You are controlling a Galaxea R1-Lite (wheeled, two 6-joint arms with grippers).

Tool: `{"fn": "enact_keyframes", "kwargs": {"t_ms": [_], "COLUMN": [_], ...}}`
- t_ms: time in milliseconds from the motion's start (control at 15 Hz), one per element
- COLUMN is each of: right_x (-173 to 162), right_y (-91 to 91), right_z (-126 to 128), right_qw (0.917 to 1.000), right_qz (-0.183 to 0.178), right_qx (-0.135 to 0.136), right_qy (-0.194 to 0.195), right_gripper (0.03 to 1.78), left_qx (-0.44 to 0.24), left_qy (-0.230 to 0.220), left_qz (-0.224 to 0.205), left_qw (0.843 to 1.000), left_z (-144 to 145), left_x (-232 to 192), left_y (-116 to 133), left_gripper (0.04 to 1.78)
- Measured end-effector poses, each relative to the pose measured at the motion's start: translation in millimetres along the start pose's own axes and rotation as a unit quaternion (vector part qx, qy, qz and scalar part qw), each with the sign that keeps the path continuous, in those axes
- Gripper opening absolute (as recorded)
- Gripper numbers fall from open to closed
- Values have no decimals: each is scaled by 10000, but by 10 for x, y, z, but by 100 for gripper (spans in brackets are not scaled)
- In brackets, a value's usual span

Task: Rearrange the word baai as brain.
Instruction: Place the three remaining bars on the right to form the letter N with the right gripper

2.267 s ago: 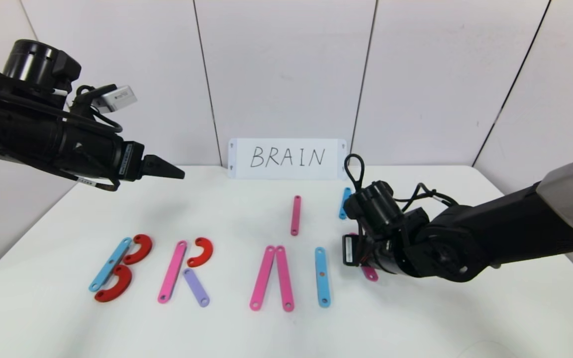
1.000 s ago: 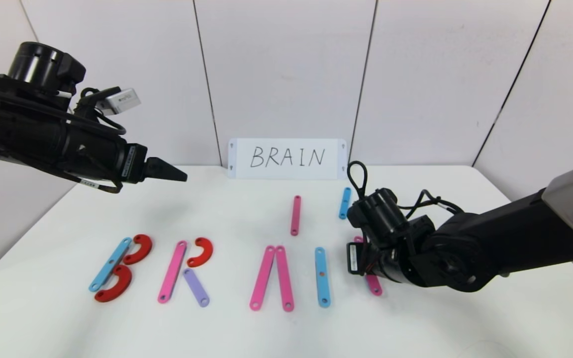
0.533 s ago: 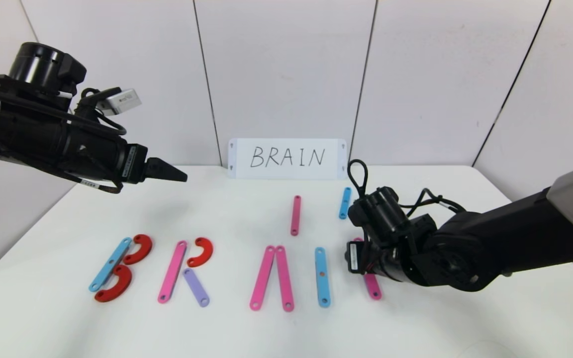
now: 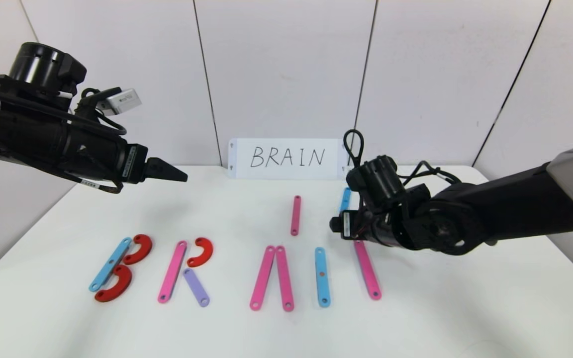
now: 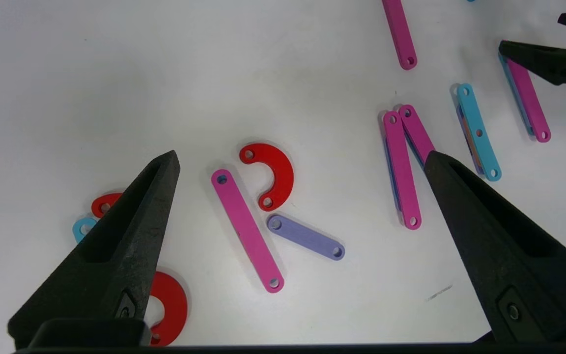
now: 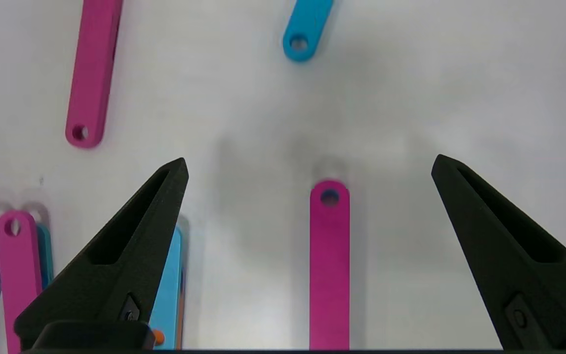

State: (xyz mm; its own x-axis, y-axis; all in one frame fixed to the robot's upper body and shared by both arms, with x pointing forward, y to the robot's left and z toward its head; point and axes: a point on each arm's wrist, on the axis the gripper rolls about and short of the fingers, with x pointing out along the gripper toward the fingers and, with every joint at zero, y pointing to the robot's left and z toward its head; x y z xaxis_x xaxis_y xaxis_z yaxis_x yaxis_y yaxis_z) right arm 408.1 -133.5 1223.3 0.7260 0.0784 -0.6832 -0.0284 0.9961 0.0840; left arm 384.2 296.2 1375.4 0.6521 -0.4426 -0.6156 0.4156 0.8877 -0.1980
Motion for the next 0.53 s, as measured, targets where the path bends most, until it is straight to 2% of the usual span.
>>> {"fn": "enact_keyframes", "kwargs": {"t_ms": [267,533], "right_x": [285,606], "right_y": [-18,-80], "right_z": [283,402], "right_qw": [9997,9995], "right_qz": [-78,-132], "right_qx": [-44,-91], "right_qy": [-228,-270], "right_gripper": [174,174], "left_qx": [-3,3], "left_qy": [2,2], "left_qz": [-2,2], "left_qw": [10000,10000], "left_z": [0,0], "left_x": [2,2], "left_y": [1,1], "left_gripper": [174,174]}}
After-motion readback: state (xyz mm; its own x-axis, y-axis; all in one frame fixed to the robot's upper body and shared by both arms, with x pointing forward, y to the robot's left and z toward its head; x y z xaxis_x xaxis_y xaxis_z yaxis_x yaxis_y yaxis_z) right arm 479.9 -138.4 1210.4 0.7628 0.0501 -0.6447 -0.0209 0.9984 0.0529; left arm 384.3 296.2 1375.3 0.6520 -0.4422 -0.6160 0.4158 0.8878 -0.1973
